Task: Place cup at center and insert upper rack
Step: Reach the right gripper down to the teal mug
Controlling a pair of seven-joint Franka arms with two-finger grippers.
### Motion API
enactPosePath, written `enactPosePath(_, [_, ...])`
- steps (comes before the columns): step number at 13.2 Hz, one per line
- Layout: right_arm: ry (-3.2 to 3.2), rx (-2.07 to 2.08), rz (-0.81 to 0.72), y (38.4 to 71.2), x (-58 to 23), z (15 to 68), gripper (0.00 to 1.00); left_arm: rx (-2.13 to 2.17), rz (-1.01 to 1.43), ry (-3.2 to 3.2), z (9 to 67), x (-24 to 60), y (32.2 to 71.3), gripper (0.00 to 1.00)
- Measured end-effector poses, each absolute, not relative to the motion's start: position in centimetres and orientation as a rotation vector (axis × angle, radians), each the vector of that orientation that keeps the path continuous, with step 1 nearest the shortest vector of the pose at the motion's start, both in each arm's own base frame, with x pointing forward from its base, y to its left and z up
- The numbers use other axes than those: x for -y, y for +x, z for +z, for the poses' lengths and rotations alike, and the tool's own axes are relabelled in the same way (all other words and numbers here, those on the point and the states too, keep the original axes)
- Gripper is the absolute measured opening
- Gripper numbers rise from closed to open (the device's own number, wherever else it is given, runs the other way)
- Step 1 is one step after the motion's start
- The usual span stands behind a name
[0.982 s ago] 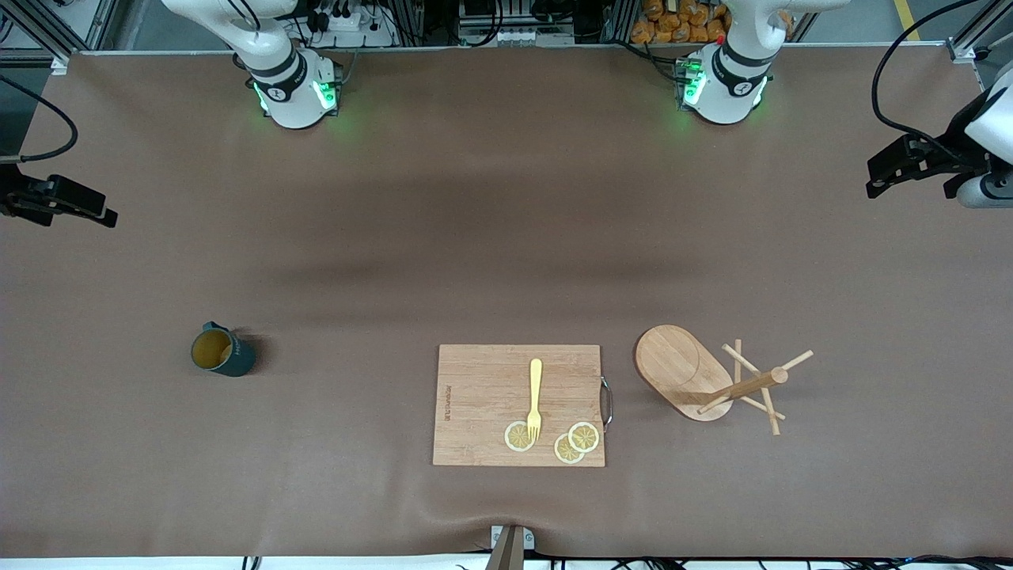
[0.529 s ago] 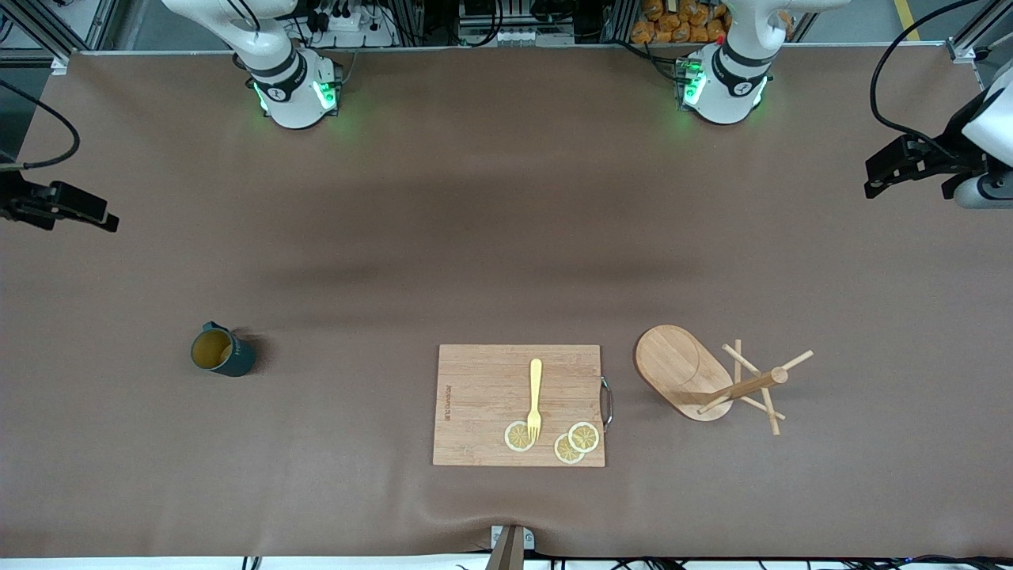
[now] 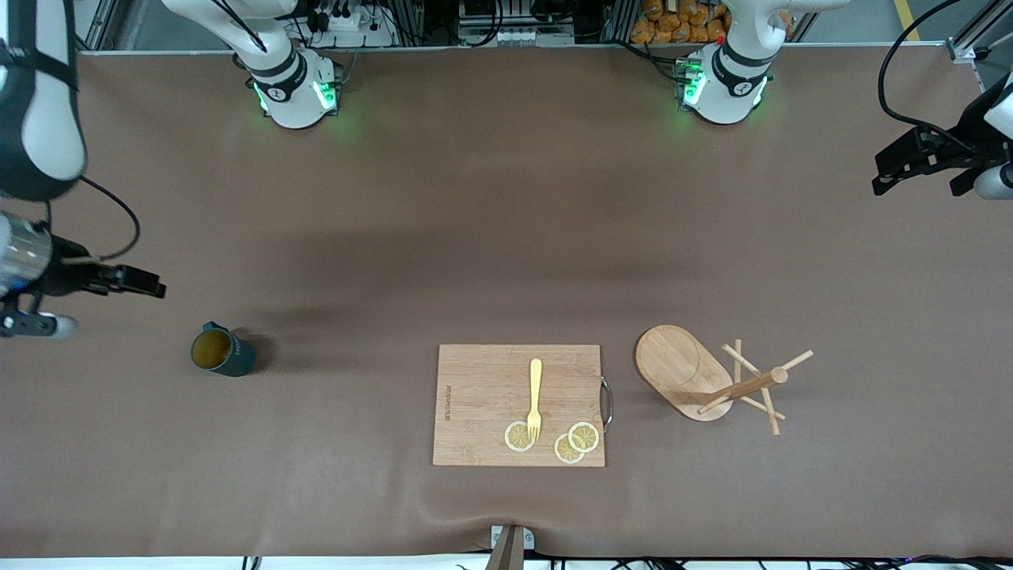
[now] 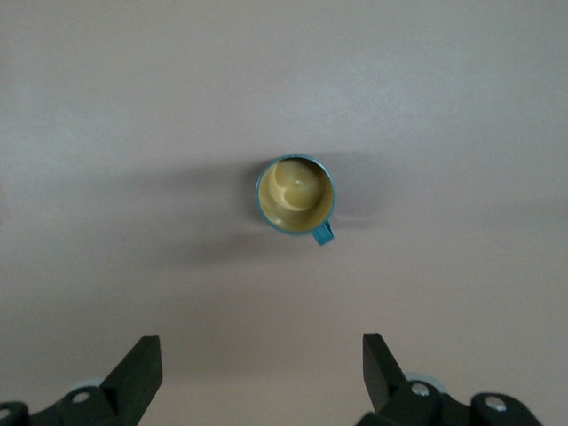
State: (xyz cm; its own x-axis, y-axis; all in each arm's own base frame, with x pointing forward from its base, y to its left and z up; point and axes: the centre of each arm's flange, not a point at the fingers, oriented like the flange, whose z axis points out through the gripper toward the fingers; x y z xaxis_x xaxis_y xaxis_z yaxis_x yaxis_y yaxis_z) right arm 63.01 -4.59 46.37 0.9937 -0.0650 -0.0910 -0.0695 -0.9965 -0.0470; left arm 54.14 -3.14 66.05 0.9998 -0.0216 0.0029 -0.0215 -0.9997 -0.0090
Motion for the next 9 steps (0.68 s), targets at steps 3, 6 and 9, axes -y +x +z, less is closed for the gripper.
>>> enactPosePath(3, [-3.094, -0.082, 0.137, 64.8, 3.6, 41.6, 1.0, -0.038, 0.006, -3.132, 65.7, 3.4, 54.2, 1.0])
enactPosePath(6, [-3.099, -0.069, 0.183, 65.8, 3.0, 36.7, 1.0, -0.048, 0.038, -3.131, 65.2, 3.9, 54.2, 1.0])
enactPosePath(9, [-3.106, -0.073, 0.191, 66.8, 3.1, 32.2, 1.0, -0.042, 0.074, -3.128, 64.8, 4.8, 54.0, 1.0])
